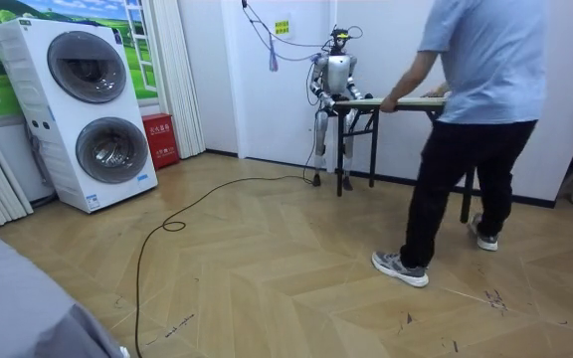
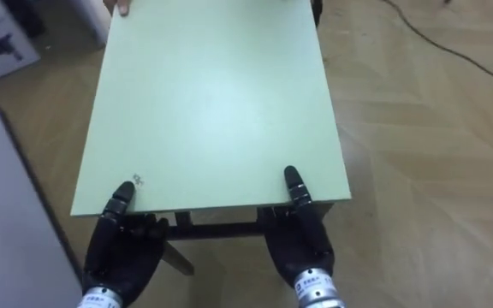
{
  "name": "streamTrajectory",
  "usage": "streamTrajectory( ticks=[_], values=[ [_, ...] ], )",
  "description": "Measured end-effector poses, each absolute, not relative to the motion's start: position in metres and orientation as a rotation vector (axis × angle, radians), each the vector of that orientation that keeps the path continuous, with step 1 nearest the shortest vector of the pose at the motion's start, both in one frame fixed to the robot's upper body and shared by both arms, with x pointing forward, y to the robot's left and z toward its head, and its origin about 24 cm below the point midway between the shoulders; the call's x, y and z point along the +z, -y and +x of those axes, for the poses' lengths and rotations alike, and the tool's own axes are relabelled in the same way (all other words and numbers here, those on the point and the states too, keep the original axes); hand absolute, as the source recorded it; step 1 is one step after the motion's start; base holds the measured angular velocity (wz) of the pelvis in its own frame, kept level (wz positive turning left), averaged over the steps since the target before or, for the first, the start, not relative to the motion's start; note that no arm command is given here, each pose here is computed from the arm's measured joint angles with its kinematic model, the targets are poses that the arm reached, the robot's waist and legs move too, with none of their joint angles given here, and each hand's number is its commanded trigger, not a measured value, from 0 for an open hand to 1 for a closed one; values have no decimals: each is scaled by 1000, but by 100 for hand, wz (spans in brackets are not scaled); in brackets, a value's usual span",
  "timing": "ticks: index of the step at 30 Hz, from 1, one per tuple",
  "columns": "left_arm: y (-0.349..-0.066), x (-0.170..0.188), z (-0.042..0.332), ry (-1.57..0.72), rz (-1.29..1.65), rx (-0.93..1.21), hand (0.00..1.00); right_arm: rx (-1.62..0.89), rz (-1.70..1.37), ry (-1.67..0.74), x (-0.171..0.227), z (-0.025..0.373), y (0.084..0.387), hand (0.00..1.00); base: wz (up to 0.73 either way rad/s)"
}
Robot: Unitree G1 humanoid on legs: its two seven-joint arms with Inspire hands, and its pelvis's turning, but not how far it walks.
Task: Move table with human
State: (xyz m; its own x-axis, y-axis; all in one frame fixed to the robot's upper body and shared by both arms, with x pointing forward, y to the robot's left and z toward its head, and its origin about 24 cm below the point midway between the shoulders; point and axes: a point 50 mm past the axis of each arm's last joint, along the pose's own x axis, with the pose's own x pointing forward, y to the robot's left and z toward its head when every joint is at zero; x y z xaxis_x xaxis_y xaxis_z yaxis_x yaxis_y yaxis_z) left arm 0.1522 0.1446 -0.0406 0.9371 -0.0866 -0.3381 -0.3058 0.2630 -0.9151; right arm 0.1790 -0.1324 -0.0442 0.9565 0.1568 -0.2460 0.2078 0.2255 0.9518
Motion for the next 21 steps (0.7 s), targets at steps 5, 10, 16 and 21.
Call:
streamTrajectory(
  ticks=[5,10,16,21],
  values=[
    [-140,-34,164,-327,-1301,117,100,-33,1364,-286,-41,184,136,100,118],
    [-147,-39,158,-325,-1293,137,100,-32,1381,-315,-45,180,129,100,70],
    [-144,-41,157,-366,-1314,151,100,-42,1361,-333,-46,180,135,100,60],
    [-141,-47,150,-401,-1327,176,100,-62,1341,-364,-49,176,139,100,29]
  ],
)
